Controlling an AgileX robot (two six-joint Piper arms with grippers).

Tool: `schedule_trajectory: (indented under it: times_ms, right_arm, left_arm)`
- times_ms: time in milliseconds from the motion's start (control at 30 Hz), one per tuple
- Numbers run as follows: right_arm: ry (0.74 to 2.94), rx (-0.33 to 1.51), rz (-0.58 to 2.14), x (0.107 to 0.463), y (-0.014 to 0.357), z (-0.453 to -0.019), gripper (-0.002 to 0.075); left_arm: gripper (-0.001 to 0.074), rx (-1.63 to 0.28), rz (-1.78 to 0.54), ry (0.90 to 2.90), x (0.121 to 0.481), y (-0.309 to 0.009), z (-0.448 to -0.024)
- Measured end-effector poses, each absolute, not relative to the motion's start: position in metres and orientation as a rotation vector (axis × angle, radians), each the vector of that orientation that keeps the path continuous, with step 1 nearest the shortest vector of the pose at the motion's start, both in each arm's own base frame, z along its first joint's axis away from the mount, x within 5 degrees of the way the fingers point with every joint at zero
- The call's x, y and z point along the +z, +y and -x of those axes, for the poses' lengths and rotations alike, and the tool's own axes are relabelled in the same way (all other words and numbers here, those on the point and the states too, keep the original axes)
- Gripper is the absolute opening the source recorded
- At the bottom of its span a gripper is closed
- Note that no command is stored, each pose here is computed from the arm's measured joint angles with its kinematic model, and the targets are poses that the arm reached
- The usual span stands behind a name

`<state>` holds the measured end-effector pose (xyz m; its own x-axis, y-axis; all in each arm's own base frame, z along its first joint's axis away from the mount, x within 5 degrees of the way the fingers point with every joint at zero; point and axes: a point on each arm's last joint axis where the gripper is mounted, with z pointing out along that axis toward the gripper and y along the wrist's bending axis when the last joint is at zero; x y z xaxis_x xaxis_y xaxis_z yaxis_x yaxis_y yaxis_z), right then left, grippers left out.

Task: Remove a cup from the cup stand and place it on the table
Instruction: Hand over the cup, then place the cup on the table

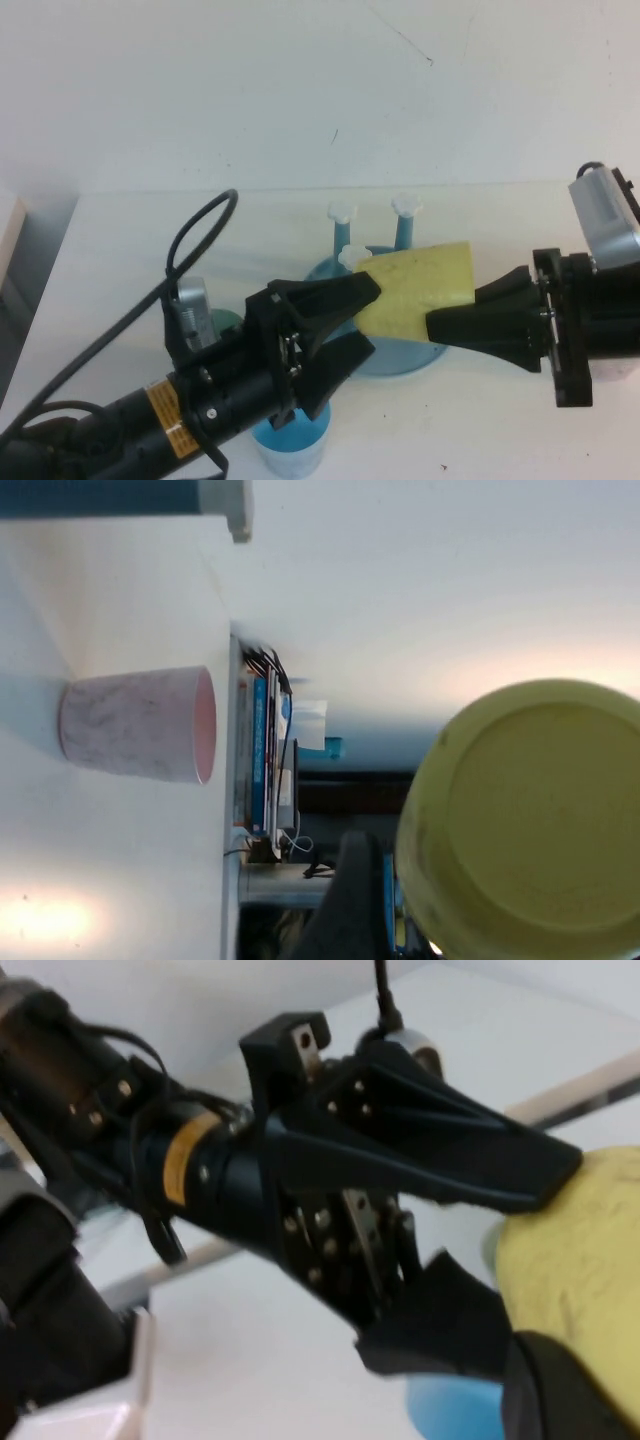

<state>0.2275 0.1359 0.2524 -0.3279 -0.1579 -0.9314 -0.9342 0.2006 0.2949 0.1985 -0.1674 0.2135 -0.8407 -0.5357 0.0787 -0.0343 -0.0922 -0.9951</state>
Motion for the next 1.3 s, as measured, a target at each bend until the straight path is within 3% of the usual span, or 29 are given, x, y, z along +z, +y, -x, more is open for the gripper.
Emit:
schedule_trajectory:
  times_ms: [100, 200, 267, 433, 533, 767, 967, 1133, 1300]
  right_arm:
    - [1.705, 1.098, 1.105, 0.266, 0.133, -0.226, 0.0019]
    - [1.758, 0.98, 1.134, 0.28, 0.128, -0.224, 0.0019]
    - [1.807, 0.88, 1.159, 0.291, 0.122, -0.219, 0.0019]
    - [1.955, 0.682, 1.244, 0.313, 0.109, -0.211, 0.0019]
    - [2.1, 0.58, 1.259, 0.323, 0.1, -0.211, 0.0019]
    - [2.291, 0.403, 1.263, 0.332, 0.085, -0.212, 0.0019]
    - [2.501, 0.28, 1.462, 0.314, 0.098, -0.216, 0.0019]
    - [2.567, 0.072, 1.633, 0.292, 0.128, -0.233, 0.0019]
    - [2.667, -0.035, 1.677, 0.261, 0.149, -0.254, 0.0019]
  left_arm:
    - [0.0604, -1.953, 0.603, 1.851, 0.212, -0.157, -0.205]
    - [0.0539, -1.902, 0.564, 1.86, 0.213, -0.144, -0.21]
    - [0.0454, -1.861, 0.509, 1.855, 0.216, -0.135, -0.212]
    - [0.0109, -1.719, 0.318, 1.804, 0.231, -0.112, -0.213]
    - [0.0032, -1.621, 0.219, 1.745, 0.243, -0.098, -0.211]
    - [0.0003, -1.329, -0.047, 1.753, 0.268, -0.073, -0.201]
    - [0.0, -0.822, -0.222, 1.876, 0.293, -0.057, -0.196]
    - [0.0, -0.501, -0.193, 1.838, 0.314, -0.039, -0.186]
    - [-0.0001, -0.326, -0.085, 1.759, 0.327, -0.024, -0.173]
